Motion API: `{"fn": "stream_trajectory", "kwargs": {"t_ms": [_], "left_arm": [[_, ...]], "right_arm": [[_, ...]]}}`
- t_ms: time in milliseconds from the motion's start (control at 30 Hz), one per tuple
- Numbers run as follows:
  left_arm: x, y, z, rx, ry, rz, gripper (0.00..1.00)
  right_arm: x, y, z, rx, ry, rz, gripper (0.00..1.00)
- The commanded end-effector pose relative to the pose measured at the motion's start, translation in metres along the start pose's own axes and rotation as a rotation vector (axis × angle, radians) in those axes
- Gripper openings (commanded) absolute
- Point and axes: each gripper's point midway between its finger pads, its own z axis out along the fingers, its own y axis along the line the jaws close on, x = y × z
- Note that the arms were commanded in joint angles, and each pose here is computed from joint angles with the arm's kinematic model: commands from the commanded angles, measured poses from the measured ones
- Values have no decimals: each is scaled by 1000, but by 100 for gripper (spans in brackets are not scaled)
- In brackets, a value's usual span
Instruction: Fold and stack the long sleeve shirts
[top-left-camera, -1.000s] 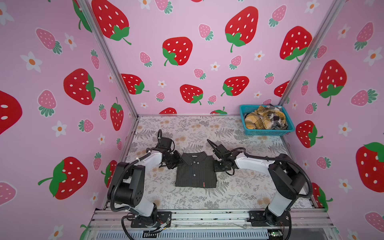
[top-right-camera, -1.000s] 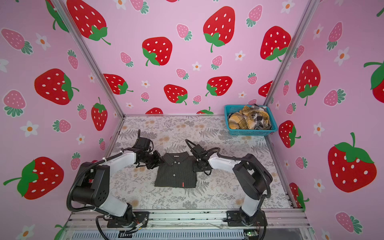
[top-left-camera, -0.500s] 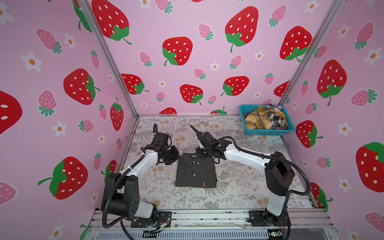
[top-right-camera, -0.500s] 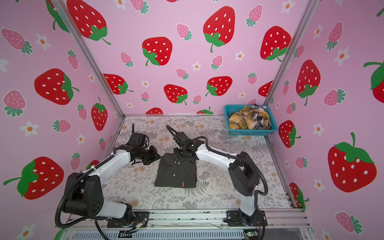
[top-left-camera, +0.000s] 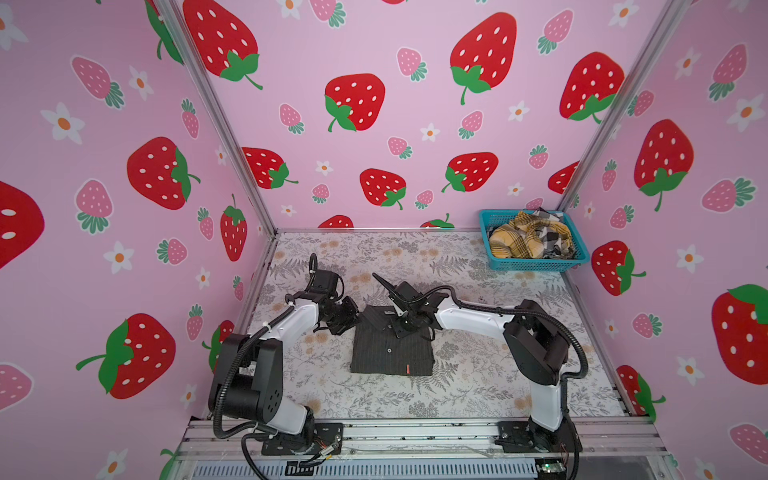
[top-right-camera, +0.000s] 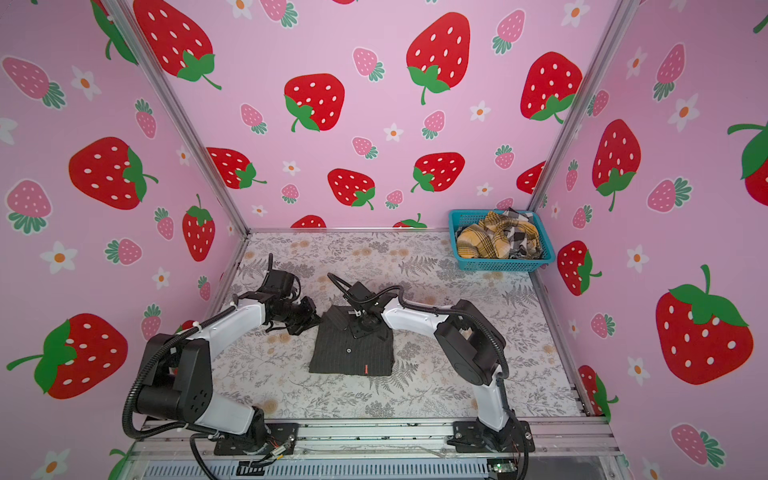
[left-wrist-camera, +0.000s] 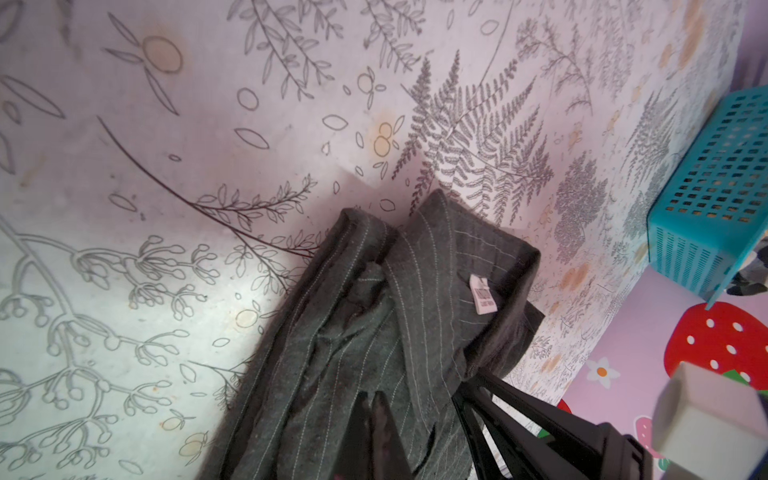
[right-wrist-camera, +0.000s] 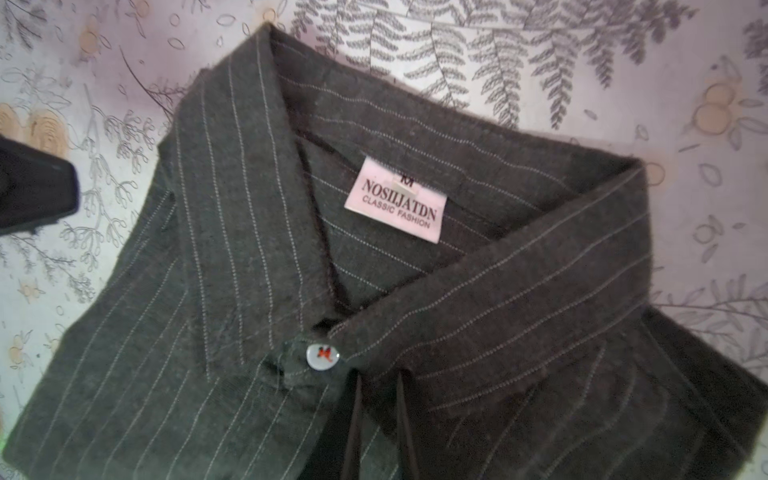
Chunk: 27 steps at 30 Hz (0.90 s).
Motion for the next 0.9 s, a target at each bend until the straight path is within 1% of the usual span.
{"fn": "stream_trajectory", "kwargs": {"t_ms": [0,100,167,233,333,467,600,700,800,867], "left_arm": [[-1,8,3,-9,5,-3,7],[-1,10,6,-15,17,-7,7],[-2,10,6,-15,17,-4,7],[-2,9,3,-13,12,2,8],[-4,6,-5,-20,-12,31,11],[-9,7,-23,-60,-76,84,11],[-7,3,-36,-43,-115,117,11],[8,-4,-35,-8,-70,128,10],[31,-6,-23,26,37,107,7],[42,-6,-14,60,57,88,7]], "right_arm": [[29,-11,17,43,86,-4,16],[38,-16,15,73,99,-11,15],[39,-17,6,81,83,-7,15],[33,-17,-4,79,52,-1,15],[22,-13,-23,68,5,9,16],[13,-11,-49,61,-38,19,22],[19,-16,-70,71,-52,41,30],[33,-19,-77,58,-35,68,36],[56,-22,-76,54,2,101,37],[72,-20,-70,36,30,121,37]]}}
